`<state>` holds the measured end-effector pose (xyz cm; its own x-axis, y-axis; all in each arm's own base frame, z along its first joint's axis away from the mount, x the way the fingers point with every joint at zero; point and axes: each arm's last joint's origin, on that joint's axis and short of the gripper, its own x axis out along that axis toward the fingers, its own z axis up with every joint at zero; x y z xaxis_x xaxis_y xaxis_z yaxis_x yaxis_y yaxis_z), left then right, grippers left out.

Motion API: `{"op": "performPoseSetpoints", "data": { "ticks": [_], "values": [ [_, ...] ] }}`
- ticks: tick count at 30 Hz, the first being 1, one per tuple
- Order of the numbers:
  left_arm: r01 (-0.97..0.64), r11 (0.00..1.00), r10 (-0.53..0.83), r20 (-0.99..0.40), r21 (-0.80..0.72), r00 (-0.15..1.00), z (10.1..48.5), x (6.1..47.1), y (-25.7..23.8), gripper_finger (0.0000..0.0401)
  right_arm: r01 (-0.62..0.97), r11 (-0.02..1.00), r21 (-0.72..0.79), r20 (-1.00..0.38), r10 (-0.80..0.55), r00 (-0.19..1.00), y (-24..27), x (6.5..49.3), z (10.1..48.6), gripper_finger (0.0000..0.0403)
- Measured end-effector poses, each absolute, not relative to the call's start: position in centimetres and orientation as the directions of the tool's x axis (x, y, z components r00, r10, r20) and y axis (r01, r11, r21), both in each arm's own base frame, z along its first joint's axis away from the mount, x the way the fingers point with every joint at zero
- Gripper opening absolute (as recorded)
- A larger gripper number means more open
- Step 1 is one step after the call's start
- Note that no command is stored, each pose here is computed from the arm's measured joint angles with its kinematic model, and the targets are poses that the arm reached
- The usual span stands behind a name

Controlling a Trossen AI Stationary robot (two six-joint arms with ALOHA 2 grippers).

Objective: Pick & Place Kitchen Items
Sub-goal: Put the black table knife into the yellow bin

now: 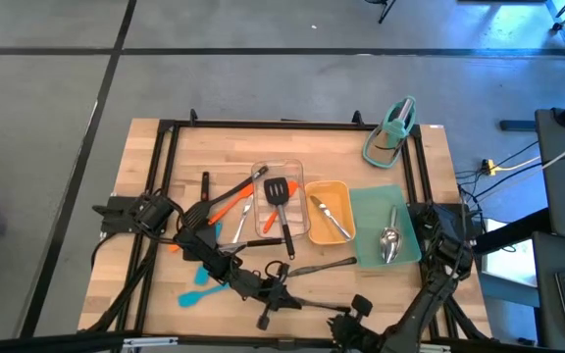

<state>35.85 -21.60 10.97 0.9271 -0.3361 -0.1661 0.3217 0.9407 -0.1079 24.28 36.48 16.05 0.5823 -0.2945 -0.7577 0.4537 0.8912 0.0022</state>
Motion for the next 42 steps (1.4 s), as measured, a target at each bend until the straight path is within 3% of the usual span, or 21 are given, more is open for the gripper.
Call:
{"op": "performPoseSetpoints", "data": {
  "ticks": [4, 10, 22, 24, 27, 31, 34, 38, 42],
  "values": [
    [0.338, 0.933, -0.356, -0.168, -0.126, 0.919, 11.0, 35.7, -21.9, 0.0035, 0.466, 0.884, 0.036, -0.81, -0.248, 0.531, 37.1, 23.3, 15.9, 0.008],
    [0.346, 0.929, -0.366, -0.169, -0.135, 0.915, 10.9, 35.4, -22.3, 0.0081, 0.52, 0.854, 0.013, -0.811, -0.295, 0.505, 36.9, 22.1, 15.9, 0.0143],
    [0.329, 0.933, -0.357, -0.255, -0.147, 0.899, 10.1, 35.1, -22.5, 0.0096, 0.572, 0.809, 0.137, -0.848, -0.203, 0.49, 36.3, 25.4, 15.8, 0.0153],
    [0.327, 0.931, -0.359, -0.259, -0.161, 0.896, 10.1, 35.0, -22.7, 0.0094, 0.567, 0.812, 0.138, -0.757, -0.283, 0.589, 36.5, 24.7, 16.1, 0.0153],
    [0.336, 0.928, -0.369, -0.26, -0.162, 0.893, 10.0, 34.6, -23.1, 0.0093, 0.502, 0.851, 0.152, -0.507, -0.369, 0.779, 37.7, 22.0, 16.8, 0.0153],
    [0.328, 0.932, -0.358, -0.257, -0.153, 0.898, 10.1, 34.1, -23.9, 0.0095, 0.4, 0.905, 0.145, -0.252, -0.358, 0.899, 38.8, 17.9, 16.8, 0.0153],
    [0.309, 0.94, -0.337, -0.246, -0.146, 0.909, 10.1, 33.8, -24.2, 0.0094, 0.372, 0.918, 0.134, -0.209, -0.341, 0.916, 38.7, 16.5, 15.8, 0.0153],
    [0.312, 0.937, -0.339, -0.196, -0.155, 0.92, 10.6, 33.9, -24.4, 0.0091, 0.389, 0.912, 0.133, -0.265, -0.345, 0.9, 37.9, 16.3, 13.5, 0.0153],
    [0.336, 0.926, -0.361, -0.137, -0.175, 0.923, 11.2, 34.0, -24.5, 0.0092, 0.395, 0.895, 0.208, -0.222, -0.35, 0.91, 36.3, 16.2, 10.5, 0.0153]
  ]
}}
